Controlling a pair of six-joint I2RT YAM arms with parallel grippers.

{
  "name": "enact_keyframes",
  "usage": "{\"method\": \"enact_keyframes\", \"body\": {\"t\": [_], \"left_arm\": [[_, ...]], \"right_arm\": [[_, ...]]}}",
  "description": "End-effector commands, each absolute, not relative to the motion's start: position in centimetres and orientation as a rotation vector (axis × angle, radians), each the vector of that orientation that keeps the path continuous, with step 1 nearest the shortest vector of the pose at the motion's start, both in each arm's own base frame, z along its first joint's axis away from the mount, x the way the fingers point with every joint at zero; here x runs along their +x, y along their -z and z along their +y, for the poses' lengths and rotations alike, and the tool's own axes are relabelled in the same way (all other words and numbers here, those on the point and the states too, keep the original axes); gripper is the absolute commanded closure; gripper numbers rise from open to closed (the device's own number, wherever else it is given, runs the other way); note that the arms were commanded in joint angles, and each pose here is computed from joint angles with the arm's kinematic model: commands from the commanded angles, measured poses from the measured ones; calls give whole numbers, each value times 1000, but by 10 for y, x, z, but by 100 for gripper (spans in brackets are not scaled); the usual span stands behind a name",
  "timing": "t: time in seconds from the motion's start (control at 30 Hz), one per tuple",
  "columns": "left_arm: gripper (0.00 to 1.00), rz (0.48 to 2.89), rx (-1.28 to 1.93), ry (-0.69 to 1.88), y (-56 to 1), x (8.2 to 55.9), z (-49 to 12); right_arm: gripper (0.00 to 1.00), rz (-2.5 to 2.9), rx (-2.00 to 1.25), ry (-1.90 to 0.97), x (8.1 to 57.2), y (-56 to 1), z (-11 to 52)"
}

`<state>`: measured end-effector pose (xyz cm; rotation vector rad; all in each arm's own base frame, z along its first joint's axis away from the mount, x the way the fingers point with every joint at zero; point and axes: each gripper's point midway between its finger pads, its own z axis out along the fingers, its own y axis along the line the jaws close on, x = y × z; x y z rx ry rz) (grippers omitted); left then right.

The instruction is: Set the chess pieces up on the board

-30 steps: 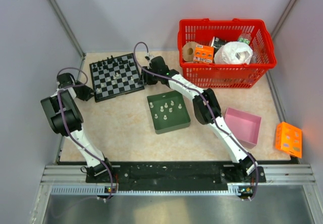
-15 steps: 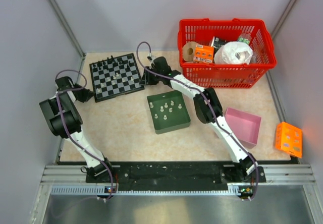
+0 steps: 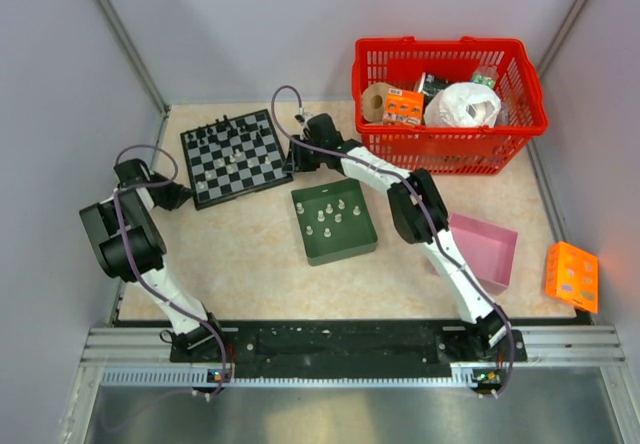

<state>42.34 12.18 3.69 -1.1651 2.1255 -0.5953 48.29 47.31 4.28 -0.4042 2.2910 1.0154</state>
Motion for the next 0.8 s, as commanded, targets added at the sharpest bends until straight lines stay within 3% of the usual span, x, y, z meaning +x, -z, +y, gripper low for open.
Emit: {"method": "enact_keyframes", "body": {"t": [0.0,0.77], "left_arm": [[82,2228,-1147,704,-35,403,74],[87,2380,-1108,719,-12,335,-12]], "right_arm": [[66,2269,-473,-1033,462,-81,476],[66,2400,-615,-854,383,-75,424]]}}
